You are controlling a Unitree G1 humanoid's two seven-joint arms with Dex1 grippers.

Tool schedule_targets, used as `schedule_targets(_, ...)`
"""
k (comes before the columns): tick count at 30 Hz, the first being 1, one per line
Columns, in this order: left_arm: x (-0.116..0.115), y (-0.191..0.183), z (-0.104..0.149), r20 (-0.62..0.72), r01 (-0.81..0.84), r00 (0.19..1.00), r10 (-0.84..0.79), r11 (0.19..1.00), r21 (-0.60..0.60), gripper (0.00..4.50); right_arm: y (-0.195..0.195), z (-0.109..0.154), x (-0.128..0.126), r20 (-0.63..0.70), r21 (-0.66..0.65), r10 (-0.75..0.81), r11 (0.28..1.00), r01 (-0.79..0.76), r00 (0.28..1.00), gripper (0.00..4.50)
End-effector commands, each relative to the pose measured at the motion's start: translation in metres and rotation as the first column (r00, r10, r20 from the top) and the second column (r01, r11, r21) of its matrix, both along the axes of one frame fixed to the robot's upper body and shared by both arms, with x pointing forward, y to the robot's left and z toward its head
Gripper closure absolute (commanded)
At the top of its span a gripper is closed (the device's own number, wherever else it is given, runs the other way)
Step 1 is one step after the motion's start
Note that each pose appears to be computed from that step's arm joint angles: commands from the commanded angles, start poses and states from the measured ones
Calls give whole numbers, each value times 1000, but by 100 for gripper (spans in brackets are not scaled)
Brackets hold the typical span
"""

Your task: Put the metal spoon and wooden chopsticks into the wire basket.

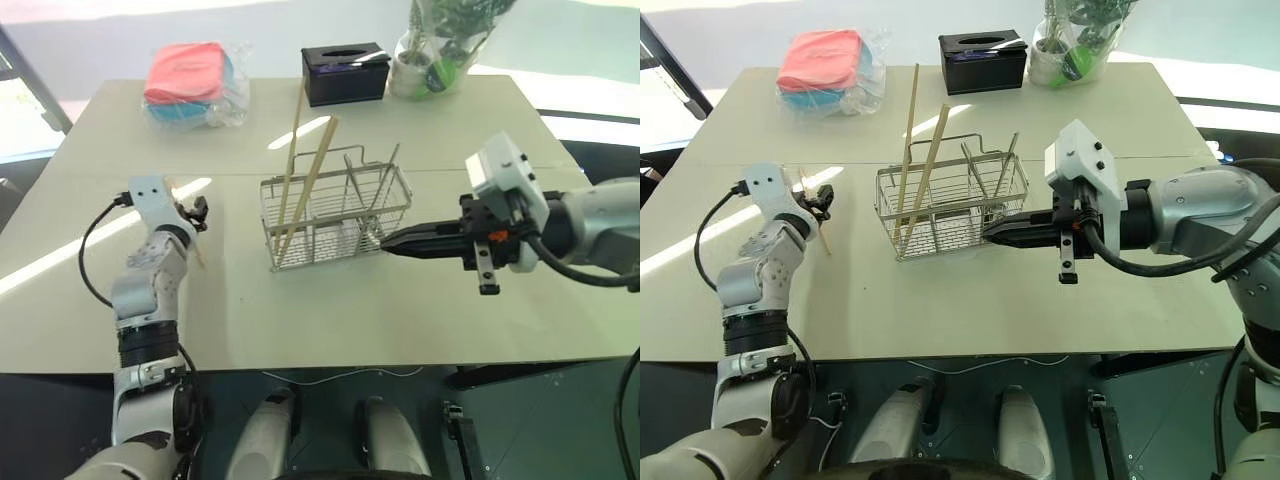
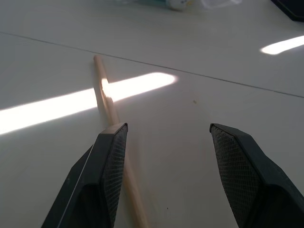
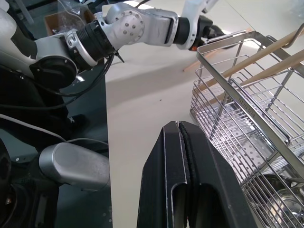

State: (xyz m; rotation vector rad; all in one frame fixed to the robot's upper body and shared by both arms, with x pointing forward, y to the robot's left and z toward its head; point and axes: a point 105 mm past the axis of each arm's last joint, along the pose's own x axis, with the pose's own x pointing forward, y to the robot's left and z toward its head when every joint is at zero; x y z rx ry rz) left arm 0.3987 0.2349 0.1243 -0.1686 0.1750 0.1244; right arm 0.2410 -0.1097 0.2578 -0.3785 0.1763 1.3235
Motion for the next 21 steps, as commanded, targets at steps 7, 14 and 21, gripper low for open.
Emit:
schedule_targets(7, 7, -1, -1, -36, -18, 999, 21, 998, 66, 159, -1, 8, -1, 55, 19, -19, 1000, 18, 998, 450)
schedule_targets(14, 0, 4, -22, -145, -79, 985, 90, 994, 75, 159, -2, 9, 0, 63, 26, -29, 999, 27, 998, 450)
schedule_targets(21, -14, 14, -42, -267, -174, 943, 200, 978, 119, 159, -3, 13, 1, 54, 45, -34, 998, 32, 998, 450)
